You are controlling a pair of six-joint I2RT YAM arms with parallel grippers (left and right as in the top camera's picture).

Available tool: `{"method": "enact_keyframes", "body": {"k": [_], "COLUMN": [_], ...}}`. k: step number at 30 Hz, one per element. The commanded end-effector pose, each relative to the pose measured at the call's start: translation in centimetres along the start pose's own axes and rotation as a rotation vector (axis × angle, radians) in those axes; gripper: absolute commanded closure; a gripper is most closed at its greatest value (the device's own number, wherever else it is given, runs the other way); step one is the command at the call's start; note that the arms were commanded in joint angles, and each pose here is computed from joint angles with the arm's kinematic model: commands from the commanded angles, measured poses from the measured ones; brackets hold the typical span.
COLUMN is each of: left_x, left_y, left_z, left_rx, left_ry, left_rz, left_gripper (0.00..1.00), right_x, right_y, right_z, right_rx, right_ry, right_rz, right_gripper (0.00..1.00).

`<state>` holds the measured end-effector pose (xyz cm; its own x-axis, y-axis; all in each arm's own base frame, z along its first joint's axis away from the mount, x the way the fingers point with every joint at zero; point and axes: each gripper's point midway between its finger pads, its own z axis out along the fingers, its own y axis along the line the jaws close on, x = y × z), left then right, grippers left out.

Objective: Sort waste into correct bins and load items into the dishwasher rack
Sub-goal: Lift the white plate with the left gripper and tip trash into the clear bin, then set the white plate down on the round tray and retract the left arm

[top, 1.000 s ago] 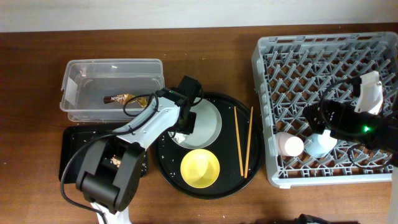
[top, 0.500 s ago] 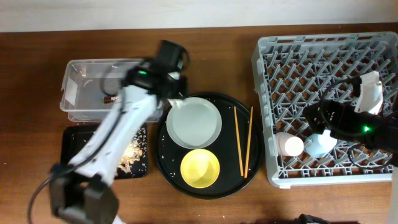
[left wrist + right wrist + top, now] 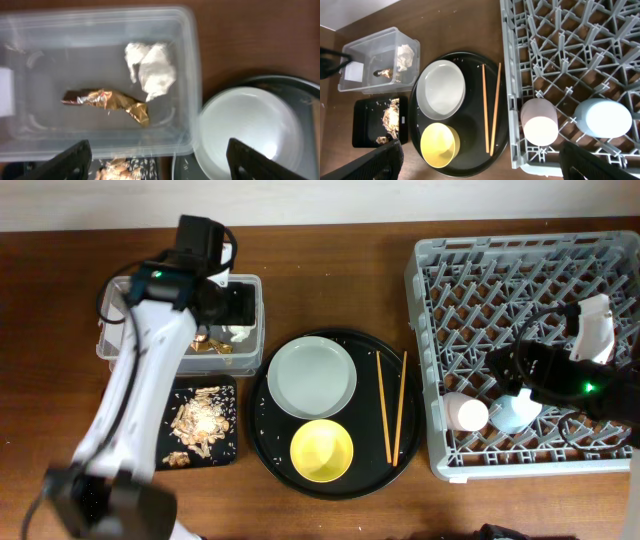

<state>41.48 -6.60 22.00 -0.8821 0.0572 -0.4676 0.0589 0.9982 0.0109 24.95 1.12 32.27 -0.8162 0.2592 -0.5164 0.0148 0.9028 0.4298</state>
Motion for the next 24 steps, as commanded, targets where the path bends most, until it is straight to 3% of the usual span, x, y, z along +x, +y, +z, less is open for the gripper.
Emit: {"method": "enact_keyframes", "body": {"k": [1,3,11,24], "left_x": [-0.1,1.5,5.4,5.7], "left_y": [-1.3,-0.9,0.0,0.1], "left_z": [-10.1,-12.8,-16.7,-16.6], "left_rx": [0.062,0.065,0.062,0.061], "left_ry": [-0.18,-0.194,-0.181,-0.166], "left_rz": [0.079,0.08,0.082,0.083], "left_gripper": [0.13,0.02,0.01,0.01], "right_x": [0.4,0.8,1.9,1.5], "right_y": [2.0,3.5,5.5,5.0], "right_z": [-1.6,-2.5,-4.6,-4.0], "right_rx": [-0.057,-0.116,-0.157,-0.158], "right_ry": [-0.054,-0.083,-0.153,-0.129], "right_rz": [-0.07,-0.122,-0.183,-0.166], "right_gripper": [0.02,0.02,0.02,0.02]}}
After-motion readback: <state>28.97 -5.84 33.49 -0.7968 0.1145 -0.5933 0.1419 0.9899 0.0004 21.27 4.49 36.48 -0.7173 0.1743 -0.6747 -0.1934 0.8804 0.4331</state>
